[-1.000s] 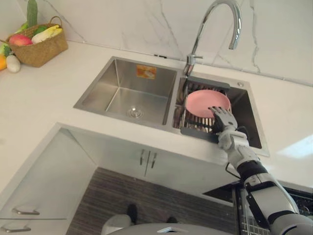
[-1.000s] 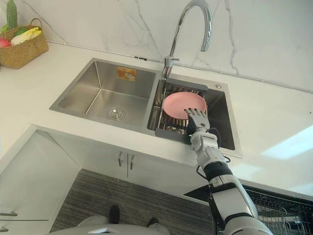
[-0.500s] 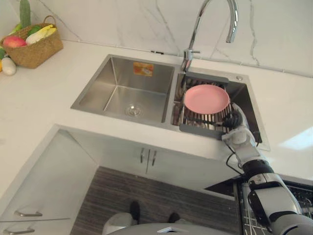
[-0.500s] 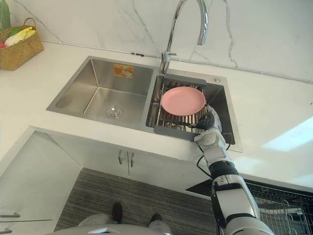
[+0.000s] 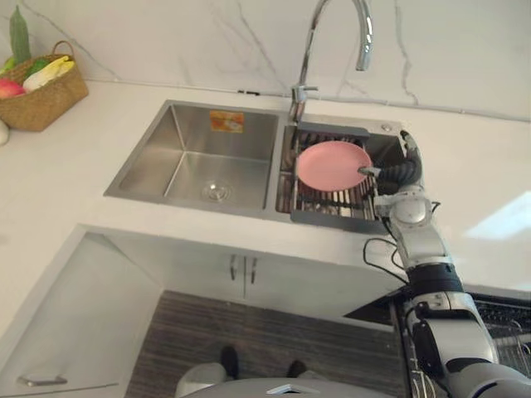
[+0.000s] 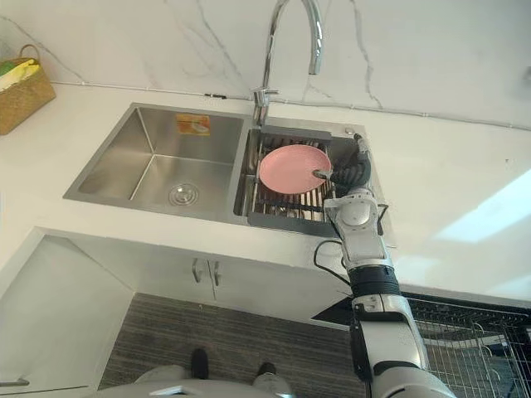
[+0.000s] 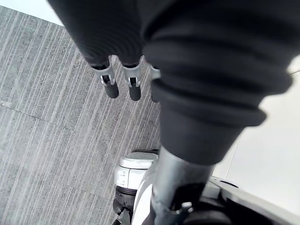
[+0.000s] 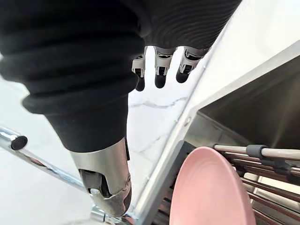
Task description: Walk over to the sink, pick up the cup, carry it to the dishwasher, place the cup inside the dishwasher, then close the dishwasher door
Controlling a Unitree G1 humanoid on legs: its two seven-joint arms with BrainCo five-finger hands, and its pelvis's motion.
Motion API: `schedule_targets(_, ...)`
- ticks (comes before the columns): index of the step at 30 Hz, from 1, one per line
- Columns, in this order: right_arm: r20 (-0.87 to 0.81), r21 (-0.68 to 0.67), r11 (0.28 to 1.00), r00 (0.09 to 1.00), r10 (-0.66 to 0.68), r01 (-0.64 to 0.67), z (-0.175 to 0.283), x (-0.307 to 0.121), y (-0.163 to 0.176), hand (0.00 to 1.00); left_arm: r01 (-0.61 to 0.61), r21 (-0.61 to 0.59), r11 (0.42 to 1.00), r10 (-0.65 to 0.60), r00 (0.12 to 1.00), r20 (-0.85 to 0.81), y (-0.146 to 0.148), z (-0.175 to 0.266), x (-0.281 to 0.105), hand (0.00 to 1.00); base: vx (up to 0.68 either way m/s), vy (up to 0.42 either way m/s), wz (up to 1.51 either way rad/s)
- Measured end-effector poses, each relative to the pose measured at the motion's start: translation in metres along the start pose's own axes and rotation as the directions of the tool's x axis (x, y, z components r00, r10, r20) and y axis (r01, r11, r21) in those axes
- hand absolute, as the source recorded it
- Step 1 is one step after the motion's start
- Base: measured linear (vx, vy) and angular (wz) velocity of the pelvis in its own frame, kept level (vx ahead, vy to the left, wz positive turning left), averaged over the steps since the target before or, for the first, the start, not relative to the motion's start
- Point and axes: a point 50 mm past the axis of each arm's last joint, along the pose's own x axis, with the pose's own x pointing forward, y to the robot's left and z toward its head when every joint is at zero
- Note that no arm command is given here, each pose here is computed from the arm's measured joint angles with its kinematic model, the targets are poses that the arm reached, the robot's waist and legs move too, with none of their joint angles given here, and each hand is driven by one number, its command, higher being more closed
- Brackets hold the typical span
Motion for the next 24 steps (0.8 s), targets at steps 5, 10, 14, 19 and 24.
schedule_targets(5,0.055,0.011,1.000,0.998,-0.014,0.014,0.013,0.000,-0.004,0.00,-0.004,0.001,1.000,0.004,1.000,-0.011,0.001,0.000,0.000,0.00,-0.01,0.002,-0.04)
schedule_targets(10,0.064,-0.150,0.989,0.998,0.026,-0.016,0.011,-0.001,-0.001,0.00,-0.017,0.001,1.000,0.017,1.000,-0.016,0.002,-0.001,0.000,0.00,0.00,0.001,-0.01)
schedule_targets(14,-0.002,-0.302,0.947,0.993,0.115,-0.111,-0.007,0.000,0.007,0.00,-0.025,0.004,1.000,0.025,0.999,-0.020,0.006,-0.001,-0.001,0.00,0.03,0.009,0.08)
schedule_targets(19,-0.112,-0.379,0.909,0.984,0.140,-0.173,-0.026,0.006,0.009,0.00,-0.021,0.003,1.000,0.021,1.000,-0.019,0.007,-0.001,-0.001,0.00,0.02,0.013,0.23)
schedule_targets(24,-0.078,-0.465,0.870,0.986,0.144,-0.164,-0.010,0.020,0.008,0.00,-0.014,0.004,1.000,0.014,1.000,-0.015,0.007,-0.001,-0.001,0.00,0.01,0.029,0.13)
